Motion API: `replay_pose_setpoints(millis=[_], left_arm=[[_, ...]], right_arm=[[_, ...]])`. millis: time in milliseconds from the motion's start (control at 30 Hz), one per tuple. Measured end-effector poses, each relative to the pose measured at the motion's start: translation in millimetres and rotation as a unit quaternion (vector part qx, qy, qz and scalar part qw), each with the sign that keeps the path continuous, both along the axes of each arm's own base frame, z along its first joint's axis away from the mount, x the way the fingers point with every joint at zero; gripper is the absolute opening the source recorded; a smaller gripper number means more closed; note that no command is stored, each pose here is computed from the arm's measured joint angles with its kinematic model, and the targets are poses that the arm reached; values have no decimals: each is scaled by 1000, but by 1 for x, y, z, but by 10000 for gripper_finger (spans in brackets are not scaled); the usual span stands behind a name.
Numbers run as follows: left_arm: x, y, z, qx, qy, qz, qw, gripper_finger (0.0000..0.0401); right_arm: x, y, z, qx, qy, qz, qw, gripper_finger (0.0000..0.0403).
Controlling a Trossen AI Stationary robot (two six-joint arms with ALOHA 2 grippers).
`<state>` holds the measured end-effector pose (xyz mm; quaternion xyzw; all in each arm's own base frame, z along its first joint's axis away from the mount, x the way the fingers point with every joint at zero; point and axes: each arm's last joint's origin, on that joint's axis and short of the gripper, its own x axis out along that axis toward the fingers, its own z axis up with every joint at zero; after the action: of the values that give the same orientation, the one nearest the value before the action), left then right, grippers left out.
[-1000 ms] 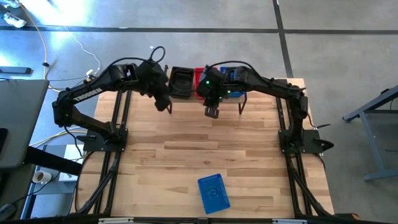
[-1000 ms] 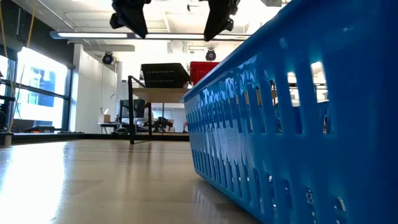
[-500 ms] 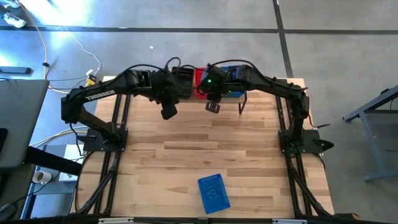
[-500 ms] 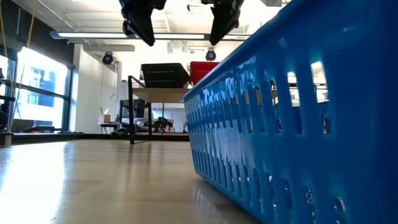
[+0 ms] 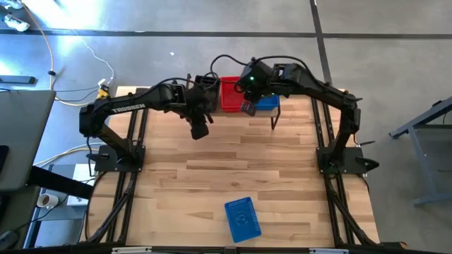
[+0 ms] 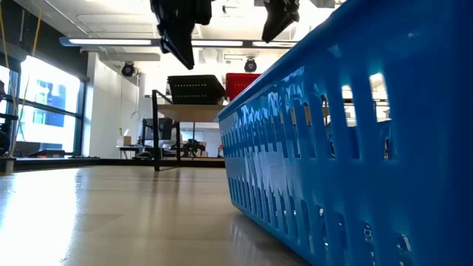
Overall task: Stack baskets on shelf by color
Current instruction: Adjust the black bins on the shelf
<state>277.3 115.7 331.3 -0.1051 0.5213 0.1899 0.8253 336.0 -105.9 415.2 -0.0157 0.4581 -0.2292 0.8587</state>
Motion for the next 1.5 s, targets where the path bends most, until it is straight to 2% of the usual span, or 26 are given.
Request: replay_pose_setpoints(millis=[133, 400, 967, 1167, 1400, 1500], left_arm=[[6, 4, -6, 5, 5, 4, 1000, 71], [13, 8, -3, 33, -32, 17, 999, 71], [21, 29, -23, 44, 6, 51, 998, 71], [26, 31, -20, 59, -24, 53, 997, 71], [26, 29, -19, 49, -28, 46, 997, 71], [21, 25, -12, 30, -43, 38, 998, 71]], right_arm=[[-3, 0, 4, -3, -9, -2, 1000, 94], [-4, 0, 6, -3, -11, 0, 1000, 94], [-5, 0, 5, 1, -8, 2, 1000, 94], [-5, 0, 5, 1, -8, 2, 1000, 94], [-5, 1, 5, 5, -12, -5, 1000, 94], [-5, 3, 4, 27, -15, -14, 999, 94]])
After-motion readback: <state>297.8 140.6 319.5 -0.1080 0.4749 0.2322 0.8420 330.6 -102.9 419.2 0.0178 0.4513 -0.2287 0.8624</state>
